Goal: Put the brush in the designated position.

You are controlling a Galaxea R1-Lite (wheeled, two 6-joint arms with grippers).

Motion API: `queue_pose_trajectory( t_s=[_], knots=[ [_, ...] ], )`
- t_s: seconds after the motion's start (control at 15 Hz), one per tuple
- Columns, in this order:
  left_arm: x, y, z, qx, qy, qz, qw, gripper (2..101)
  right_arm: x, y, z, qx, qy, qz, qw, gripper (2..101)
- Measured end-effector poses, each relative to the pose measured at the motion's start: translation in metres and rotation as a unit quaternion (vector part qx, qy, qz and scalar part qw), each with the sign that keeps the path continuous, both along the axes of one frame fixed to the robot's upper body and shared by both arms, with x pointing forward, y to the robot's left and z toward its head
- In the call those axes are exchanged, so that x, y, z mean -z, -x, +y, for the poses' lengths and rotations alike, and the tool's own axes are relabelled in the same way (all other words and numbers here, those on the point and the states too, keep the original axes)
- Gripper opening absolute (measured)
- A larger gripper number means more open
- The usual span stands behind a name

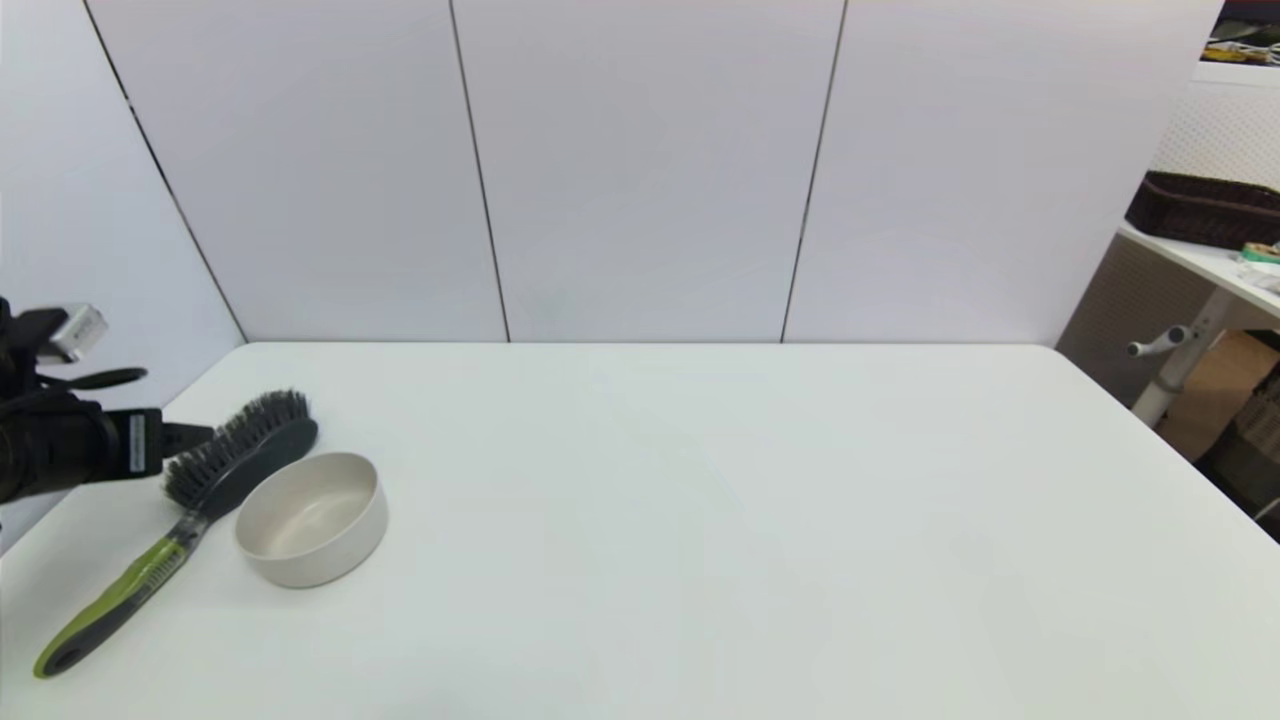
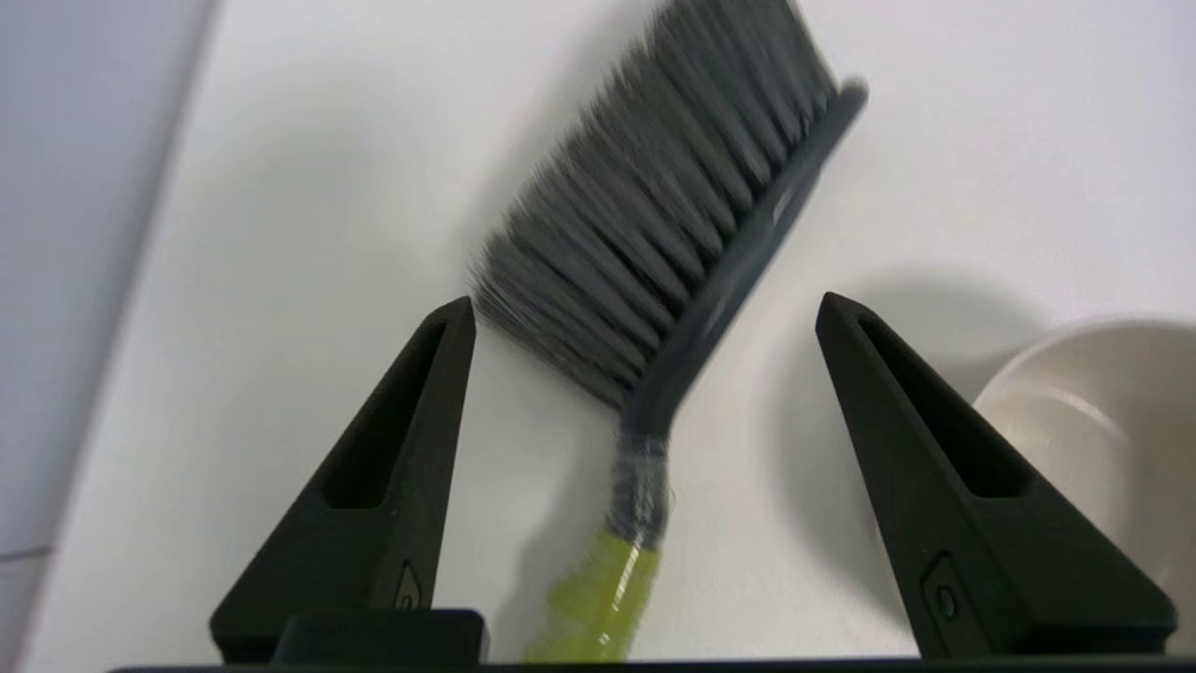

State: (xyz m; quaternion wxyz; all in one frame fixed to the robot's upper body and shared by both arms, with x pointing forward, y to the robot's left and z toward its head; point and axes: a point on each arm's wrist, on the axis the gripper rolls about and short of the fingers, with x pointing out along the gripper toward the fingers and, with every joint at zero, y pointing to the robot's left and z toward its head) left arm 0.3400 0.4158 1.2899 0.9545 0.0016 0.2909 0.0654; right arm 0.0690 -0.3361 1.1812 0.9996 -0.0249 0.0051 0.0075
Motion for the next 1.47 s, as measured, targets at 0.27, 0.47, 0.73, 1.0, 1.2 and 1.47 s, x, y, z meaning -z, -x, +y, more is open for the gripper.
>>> queue_pose_trajectory(
  t_s=[0.27, 0.47, 0.73, 1.0, 1.2, 1.47],
  knots=[
    [-0.118, 0.007, -0.007, 0.011, -0.069, -0.117, 0.991, 84.6, 0.000, 0.000, 0.000, 0.000, 0.000, 0.000, 1.0000, 97.3],
    [-0.179, 0.059, -0.028, 0.021, -0.091, -0.151, 0.984, 88.7, 0.000, 0.000, 0.000, 0.000, 0.000, 0.000, 1.0000, 97.3],
    [-0.160, 0.118, -0.047, 0.028, -0.102, -0.151, 0.983, 92.3, 0.000, 0.000, 0.000, 0.000, 0.000, 0.000, 1.0000, 97.3],
    [-0.041, 0.168, -0.064, 0.044, -0.084, -0.088, 0.992, 94.6, 0.000, 0.000, 0.000, 0.000, 0.000, 0.000, 1.0000, 97.3],
    [0.022, 0.208, -0.078, 0.069, -0.091, -0.132, 0.985, 95.6, 0.000, 0.000, 0.000, 0.000, 0.000, 0.000, 1.0000, 97.3],
    [0.081, 0.249, -0.083, 0.104, -0.078, -0.197, 0.972, 96.5, 0.000, 0.000, 0.000, 0.000, 0.000, 0.000, 1.0000, 97.3]
  ],
)
